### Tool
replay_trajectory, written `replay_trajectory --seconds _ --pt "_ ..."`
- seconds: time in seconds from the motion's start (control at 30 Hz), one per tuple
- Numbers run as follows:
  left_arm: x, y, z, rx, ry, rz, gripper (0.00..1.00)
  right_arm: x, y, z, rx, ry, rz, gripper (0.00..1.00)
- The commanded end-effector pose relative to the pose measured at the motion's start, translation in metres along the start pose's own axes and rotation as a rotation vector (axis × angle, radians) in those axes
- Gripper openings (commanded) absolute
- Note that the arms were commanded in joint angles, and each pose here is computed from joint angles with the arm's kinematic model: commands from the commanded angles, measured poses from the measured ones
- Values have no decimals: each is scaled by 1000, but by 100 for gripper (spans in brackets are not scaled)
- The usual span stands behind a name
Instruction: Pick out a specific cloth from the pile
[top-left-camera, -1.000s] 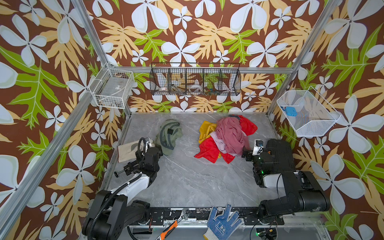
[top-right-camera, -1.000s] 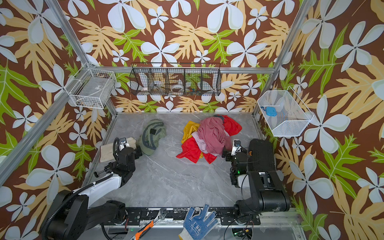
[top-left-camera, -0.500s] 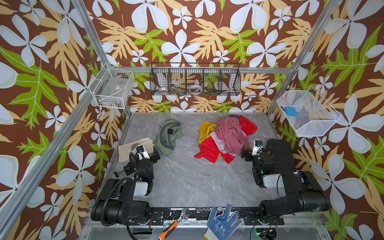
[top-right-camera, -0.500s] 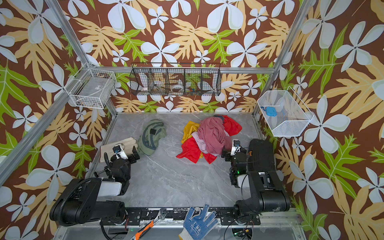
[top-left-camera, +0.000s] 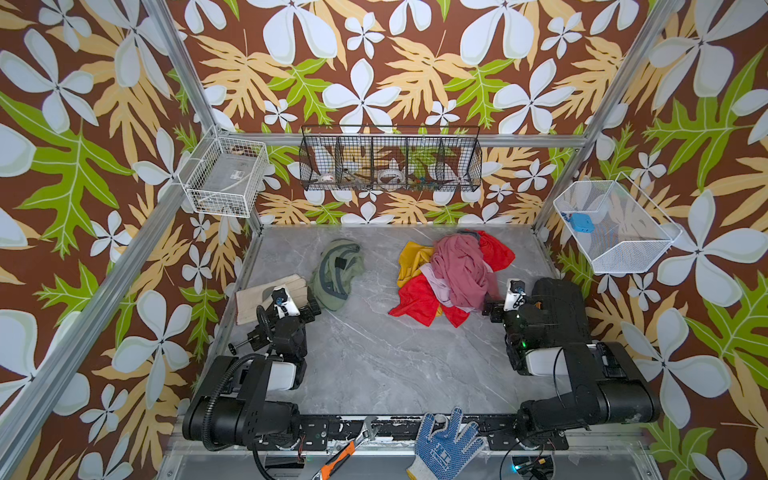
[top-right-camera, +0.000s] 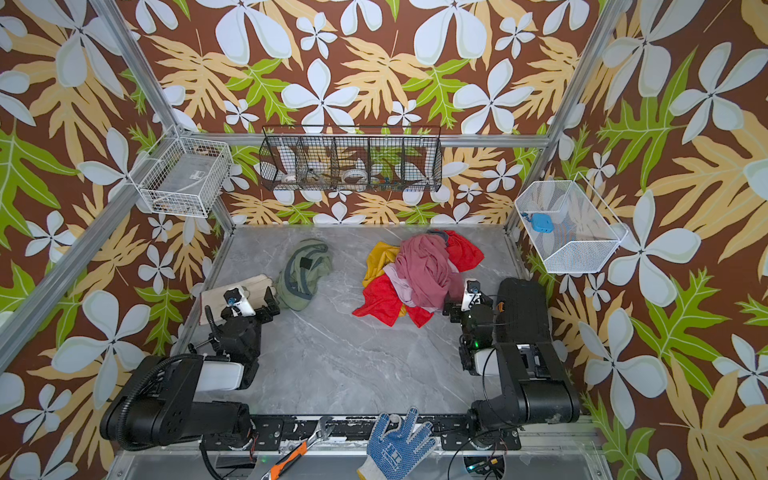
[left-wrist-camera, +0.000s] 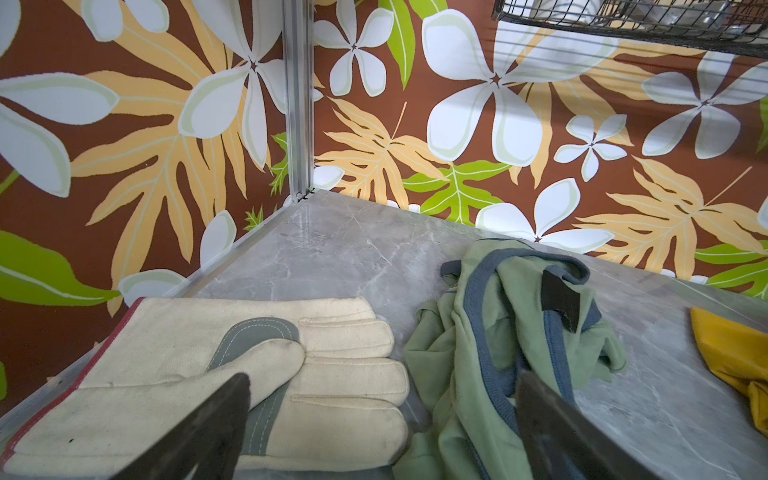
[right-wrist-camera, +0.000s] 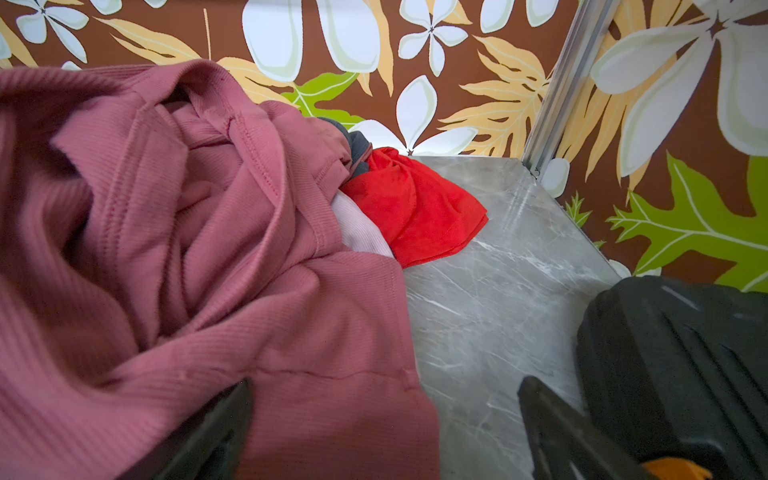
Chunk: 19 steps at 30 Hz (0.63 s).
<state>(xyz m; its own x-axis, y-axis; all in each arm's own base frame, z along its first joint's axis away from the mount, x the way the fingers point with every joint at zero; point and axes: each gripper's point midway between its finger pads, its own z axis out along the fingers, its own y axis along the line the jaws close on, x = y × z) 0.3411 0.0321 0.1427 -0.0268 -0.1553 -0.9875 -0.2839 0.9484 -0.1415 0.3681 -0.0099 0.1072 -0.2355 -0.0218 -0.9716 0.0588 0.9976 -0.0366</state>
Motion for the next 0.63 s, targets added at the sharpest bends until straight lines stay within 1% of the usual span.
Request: replay_trajectory --seconds 0.0,0.6 --pt "-10 -1 0 4 -40 -5 100 -7 0 0 3 -27 0 100" --pt "-10 -1 1 4 -38 -4 100 -8 0 0 2 -28 -1 100"
